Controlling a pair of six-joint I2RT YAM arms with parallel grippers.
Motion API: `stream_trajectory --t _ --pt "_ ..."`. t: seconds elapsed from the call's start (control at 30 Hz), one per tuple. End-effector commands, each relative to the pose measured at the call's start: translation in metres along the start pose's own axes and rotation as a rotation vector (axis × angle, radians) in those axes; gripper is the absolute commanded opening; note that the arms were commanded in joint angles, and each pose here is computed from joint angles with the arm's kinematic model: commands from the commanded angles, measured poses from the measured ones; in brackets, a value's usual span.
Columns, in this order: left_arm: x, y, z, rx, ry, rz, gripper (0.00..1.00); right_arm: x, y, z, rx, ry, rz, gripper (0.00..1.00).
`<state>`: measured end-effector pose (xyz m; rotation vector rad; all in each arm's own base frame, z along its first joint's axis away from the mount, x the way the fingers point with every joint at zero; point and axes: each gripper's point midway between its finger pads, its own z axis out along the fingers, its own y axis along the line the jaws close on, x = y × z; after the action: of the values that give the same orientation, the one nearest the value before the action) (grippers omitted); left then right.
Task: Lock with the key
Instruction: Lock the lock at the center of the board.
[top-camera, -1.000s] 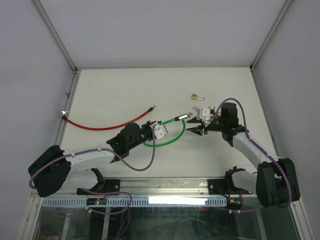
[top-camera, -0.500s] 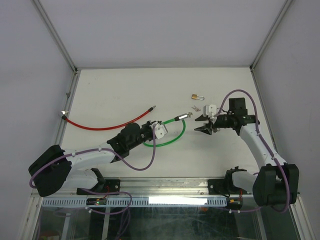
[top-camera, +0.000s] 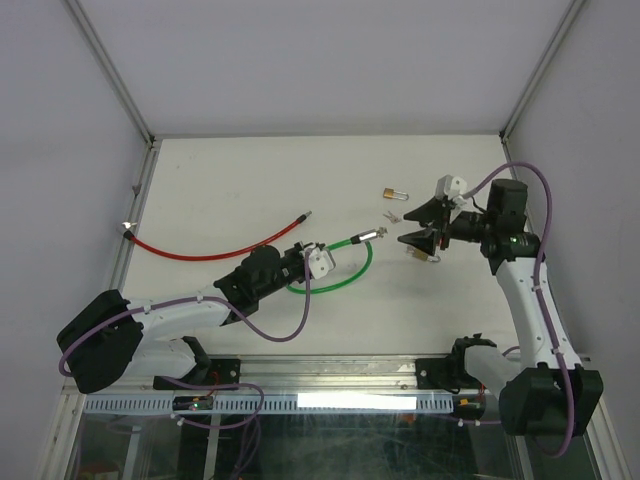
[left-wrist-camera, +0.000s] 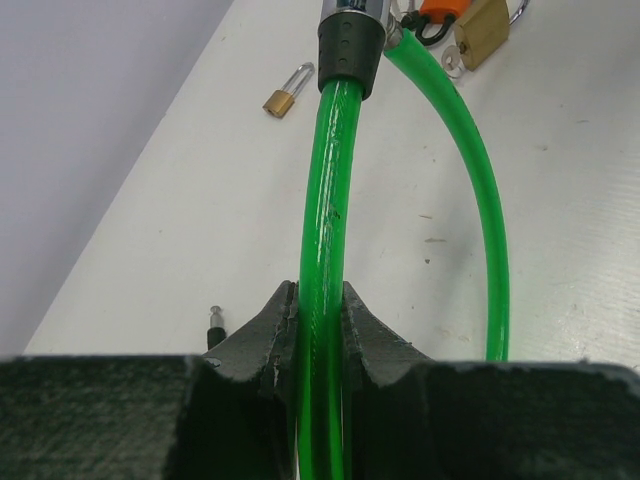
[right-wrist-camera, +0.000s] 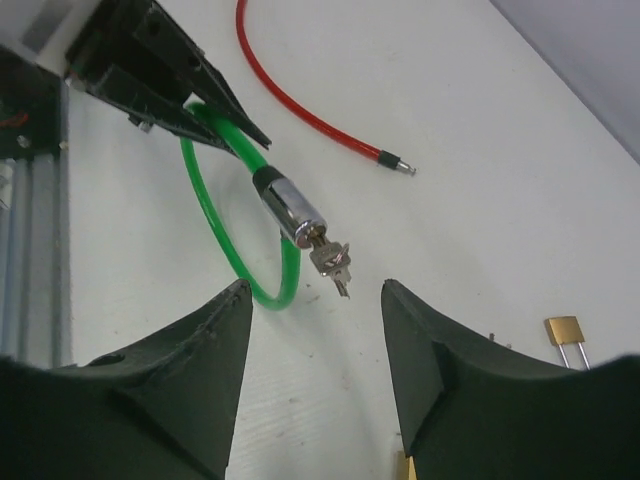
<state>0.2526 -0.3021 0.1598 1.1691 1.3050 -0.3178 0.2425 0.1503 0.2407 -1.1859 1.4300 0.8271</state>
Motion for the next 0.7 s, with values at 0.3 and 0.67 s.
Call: stream_trajectory --t 0.3,0.67 --pt "0.018 -0.032 -0.003 0.137 0.06 -0.027 0.0 -0.064 -0.028 0.003 -0.038 -0.141 0.438 0.62" --pt "0.02 -0.039 0.003 0.171 0.064 -0.037 0.0 -0.002 -0.045 0.016 -0.011 -0.04 0.739 0.57"
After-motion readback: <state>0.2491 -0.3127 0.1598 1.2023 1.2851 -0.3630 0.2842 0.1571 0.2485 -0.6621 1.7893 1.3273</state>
